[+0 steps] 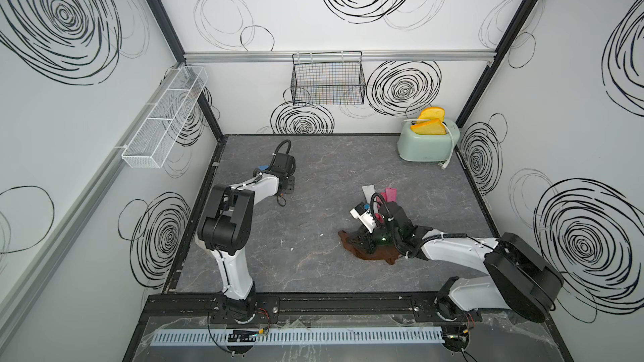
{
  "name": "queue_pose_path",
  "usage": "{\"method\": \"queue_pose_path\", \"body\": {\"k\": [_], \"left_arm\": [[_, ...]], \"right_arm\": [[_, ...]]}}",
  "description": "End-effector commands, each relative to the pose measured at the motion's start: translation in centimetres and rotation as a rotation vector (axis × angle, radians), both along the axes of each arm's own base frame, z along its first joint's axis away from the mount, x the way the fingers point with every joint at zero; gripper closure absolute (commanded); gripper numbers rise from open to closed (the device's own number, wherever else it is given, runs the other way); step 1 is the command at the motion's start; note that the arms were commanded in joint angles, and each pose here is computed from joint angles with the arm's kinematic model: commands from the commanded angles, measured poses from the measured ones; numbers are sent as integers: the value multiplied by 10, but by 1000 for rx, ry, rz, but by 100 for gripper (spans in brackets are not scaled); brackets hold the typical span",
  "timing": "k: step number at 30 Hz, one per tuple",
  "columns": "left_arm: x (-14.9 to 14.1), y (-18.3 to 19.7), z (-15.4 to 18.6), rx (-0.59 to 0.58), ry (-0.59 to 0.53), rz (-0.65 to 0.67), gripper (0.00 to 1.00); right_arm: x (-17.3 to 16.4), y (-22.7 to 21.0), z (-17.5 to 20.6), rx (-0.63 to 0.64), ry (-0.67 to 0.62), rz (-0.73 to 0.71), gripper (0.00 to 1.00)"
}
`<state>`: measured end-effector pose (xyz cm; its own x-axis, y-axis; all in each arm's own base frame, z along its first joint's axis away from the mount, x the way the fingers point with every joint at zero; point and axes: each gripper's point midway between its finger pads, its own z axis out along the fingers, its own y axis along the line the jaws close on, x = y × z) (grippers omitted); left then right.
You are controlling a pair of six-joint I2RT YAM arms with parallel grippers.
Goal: Wipe the surface of the toothpaste tube
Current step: Move the toothpaste to the center of the board.
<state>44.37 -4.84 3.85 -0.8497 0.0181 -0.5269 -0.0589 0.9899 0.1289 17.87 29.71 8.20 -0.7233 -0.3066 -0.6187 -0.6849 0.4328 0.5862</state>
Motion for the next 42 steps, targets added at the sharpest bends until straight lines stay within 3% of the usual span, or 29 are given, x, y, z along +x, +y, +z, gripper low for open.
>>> {"method": "queue_pose_path", "body": {"k": [1,8,12,17,20,28,33,42], "left_arm": [[5,0,2,-2,-9,6,46],[3,-7,-1,-1,3,-11,57],[1,-9,-4,-6,10,-16,57],[-4,-16,-3,-7,14,-30,43],[-8,-15,-4,-5,19,-29,42],[-15,-11,0,3,13,-17,51],[-16,-9,3,10,2,-10,51],[-12,-10,-7,3,33,-12,63]], "right_arm": [[0,1,4,12,-25,5,100],[0,1,5,17,-28,5,100],[0,0,6,18,-26,5,100],[-1,1,6,18,-27,6,100],[0,0,4,15,-22,6,100],[-1,1,3,15,-15,10,100],[-1,2,3,16,-14,11,100],[-1,1,4,20,-17,10,100]]}}
